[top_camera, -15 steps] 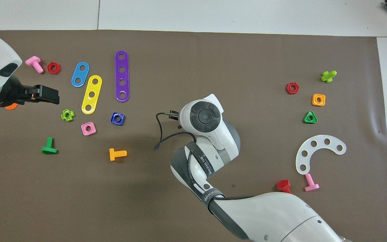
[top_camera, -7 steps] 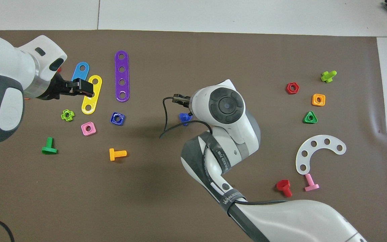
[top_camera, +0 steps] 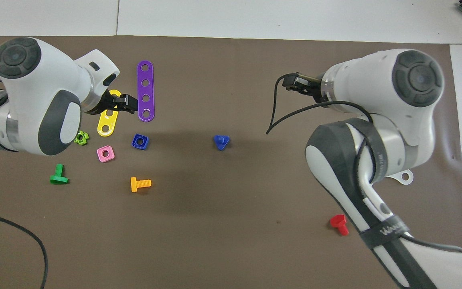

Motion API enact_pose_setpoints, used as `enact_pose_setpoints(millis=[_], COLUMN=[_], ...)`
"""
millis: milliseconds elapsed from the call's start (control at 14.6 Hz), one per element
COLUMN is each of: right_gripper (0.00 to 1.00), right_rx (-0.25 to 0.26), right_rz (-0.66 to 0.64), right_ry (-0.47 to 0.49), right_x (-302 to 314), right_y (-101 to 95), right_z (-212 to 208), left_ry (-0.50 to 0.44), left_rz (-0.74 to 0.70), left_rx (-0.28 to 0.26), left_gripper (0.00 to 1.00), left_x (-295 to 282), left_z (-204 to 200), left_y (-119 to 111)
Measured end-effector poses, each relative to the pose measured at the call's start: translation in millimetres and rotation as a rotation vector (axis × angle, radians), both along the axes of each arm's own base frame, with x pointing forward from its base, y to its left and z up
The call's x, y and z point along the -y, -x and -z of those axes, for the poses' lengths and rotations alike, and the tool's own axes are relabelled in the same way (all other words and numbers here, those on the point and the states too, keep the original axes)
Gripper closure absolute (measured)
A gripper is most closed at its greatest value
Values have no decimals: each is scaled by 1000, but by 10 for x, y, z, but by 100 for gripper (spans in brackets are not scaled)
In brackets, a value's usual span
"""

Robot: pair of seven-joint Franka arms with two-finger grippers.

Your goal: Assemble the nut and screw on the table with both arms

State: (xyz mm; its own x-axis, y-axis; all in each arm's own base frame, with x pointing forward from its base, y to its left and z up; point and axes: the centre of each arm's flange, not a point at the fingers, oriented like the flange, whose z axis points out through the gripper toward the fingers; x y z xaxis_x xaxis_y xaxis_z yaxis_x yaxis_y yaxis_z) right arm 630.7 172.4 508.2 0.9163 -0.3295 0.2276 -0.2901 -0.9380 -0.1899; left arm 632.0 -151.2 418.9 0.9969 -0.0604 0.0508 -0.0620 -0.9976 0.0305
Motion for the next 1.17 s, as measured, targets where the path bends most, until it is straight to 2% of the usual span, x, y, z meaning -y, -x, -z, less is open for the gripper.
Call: enact_pose_setpoints(millis=[137,343,618,824,1167], right_gripper=[0,0,0,0,0], right_rx=[-33,-84,-185,-269,-306], right_rz=[-24,-57,-114,-148,-191], right_ry=[37,95,118,117,115], right_x=[505,1111,1541,1763,1902], right_y=[53,207,527,750,850], right_z=[-218,-484,-766,-997,-1009], left_ry=[-14,-28,-26,-29,-41], left_rz=[16,27,43,72,179], left_rx=[-23,-37,-37,-51,-76], left_gripper=[3,4,5,7,7], left_x=[62,76,121,262,317], left_z=[337,617,1011,1133,1194], left_y=[-54,-69,95,207,281])
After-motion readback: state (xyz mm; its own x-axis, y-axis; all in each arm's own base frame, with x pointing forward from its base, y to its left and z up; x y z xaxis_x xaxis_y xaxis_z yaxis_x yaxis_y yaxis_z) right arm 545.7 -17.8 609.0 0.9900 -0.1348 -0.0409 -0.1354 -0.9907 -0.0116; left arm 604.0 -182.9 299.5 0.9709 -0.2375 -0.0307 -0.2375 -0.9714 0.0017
